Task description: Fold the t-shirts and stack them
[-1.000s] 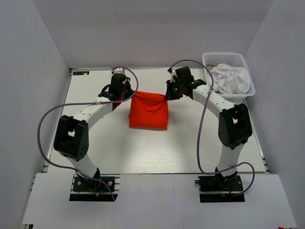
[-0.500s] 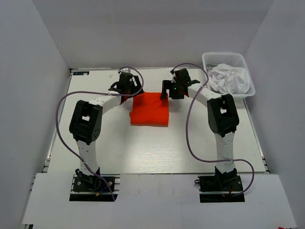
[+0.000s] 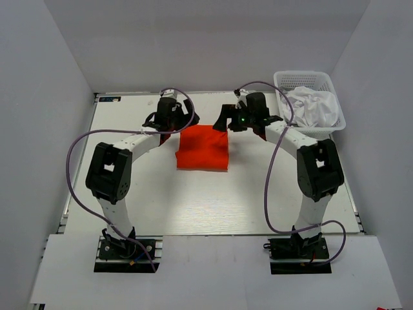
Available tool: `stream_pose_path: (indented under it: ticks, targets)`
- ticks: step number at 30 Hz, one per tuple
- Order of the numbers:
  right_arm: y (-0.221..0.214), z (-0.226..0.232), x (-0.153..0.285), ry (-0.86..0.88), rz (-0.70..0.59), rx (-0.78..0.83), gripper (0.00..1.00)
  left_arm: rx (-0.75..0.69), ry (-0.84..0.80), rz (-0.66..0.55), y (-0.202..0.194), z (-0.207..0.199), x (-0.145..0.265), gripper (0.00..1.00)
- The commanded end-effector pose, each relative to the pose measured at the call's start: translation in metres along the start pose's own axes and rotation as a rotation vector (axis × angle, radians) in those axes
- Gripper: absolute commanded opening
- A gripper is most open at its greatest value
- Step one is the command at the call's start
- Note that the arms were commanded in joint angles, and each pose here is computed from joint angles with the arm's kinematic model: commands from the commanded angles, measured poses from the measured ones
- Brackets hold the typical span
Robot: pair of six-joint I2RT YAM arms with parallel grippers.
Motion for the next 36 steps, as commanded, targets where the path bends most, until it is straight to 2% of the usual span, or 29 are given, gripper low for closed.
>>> stream_pose_path:
  ticks: [1, 3, 4, 7, 11, 13, 18, 20, 23, 25, 26, 28, 29, 30, 32, 33, 35, 36]
  targets:
    - [0.011, 0.023, -0.012, 0.186, -0.086, 0.015, 0.90, -0.012, -0.134, 0.004, 0.000, -0.025, 0.001, 1.00]
    - [0.014, 0.030, -0.020, 0.261, -0.097, -0.002, 0.90, -0.011, -0.112, 0.027, -0.006, -0.019, -0.020, 1.00]
    - [0.007, 0.022, -0.033, 0.252, -0.095, -0.006, 0.90, -0.009, -0.094, 0.046, -0.009, -0.016, -0.027, 1.00]
    - [0.023, 0.000, -0.047, 0.173, -0.118, -0.060, 0.90, 0.001, -0.052, 0.105, -0.019, -0.001, -0.052, 1.00]
    - [-0.007, -0.044, -0.075, 0.147, -0.102, -0.256, 0.90, 0.020, 0.002, 0.121, -0.030, 0.022, -0.065, 1.00]
    - [-0.016, -0.046, -0.077, 0.194, -0.106, -0.316, 0.90, 0.022, 0.031, 0.137, -0.039, 0.032, -0.070, 1.00]
    - [-0.026, -0.050, -0.082, 0.228, -0.072, -0.287, 0.90, 0.032, 0.096, 0.156, -0.045, 0.045, -0.077, 1.00]
    - [-0.017, -0.043, -0.076, 0.232, -0.068, -0.261, 0.90, 0.032, 0.061, 0.148, -0.040, 0.036, -0.075, 1.00]
    - [0.004, -0.040, -0.061, 0.203, -0.107, -0.156, 0.90, 0.016, 0.002, 0.076, -0.010, 0.009, -0.061, 1.00]
    - [0.031, -0.027, -0.038, 0.184, -0.154, -0.096, 0.90, -0.037, -0.040, 0.010, 0.020, -0.014, -0.043, 1.00]
    - [0.029, -0.025, -0.033, 0.176, -0.153, -0.069, 0.90, -0.066, -0.048, -0.008, 0.026, -0.023, -0.036, 1.00]
    - [0.047, -0.015, -0.008, 0.146, -0.217, -0.023, 0.90, -0.205, -0.071, -0.026, 0.035, -0.033, -0.024, 1.00]
    - [0.033, -0.015, -0.007, 0.136, -0.197, -0.025, 0.90, -0.224, -0.072, -0.028, 0.038, -0.035, -0.017, 1.00]
    - [0.017, -0.017, -0.004, 0.123, -0.174, -0.038, 0.90, -0.232, -0.057, -0.009, 0.034, -0.031, -0.016, 1.00]
    - [0.022, -0.007, 0.014, 0.121, -0.206, -0.021, 0.90, -0.231, -0.003, 0.038, 0.023, -0.017, -0.008, 1.00]
    - [0.001, -0.009, 0.019, 0.105, -0.179, -0.035, 0.90, -0.242, 0.010, 0.038, 0.022, -0.013, -0.006, 1.00]
    - [0.003, -0.006, 0.031, 0.089, -0.207, -0.023, 0.90, -0.285, -0.002, 0.104, 0.001, 0.000, 0.000, 1.00]
    - [-0.019, -0.012, 0.031, 0.057, -0.178, -0.044, 0.90, -0.283, 0.027, 0.145, -0.014, 0.014, 0.001, 1.00]
Point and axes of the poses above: each gripper's point midway between its finger pads, its own x axis back along the fingers, its own z axis along the line the jaws close on, y = z × x, the point moved 1 cm from there along x, back along the fingers, and after that the axes turned 12 degrees about x, right-handed, at the moved point
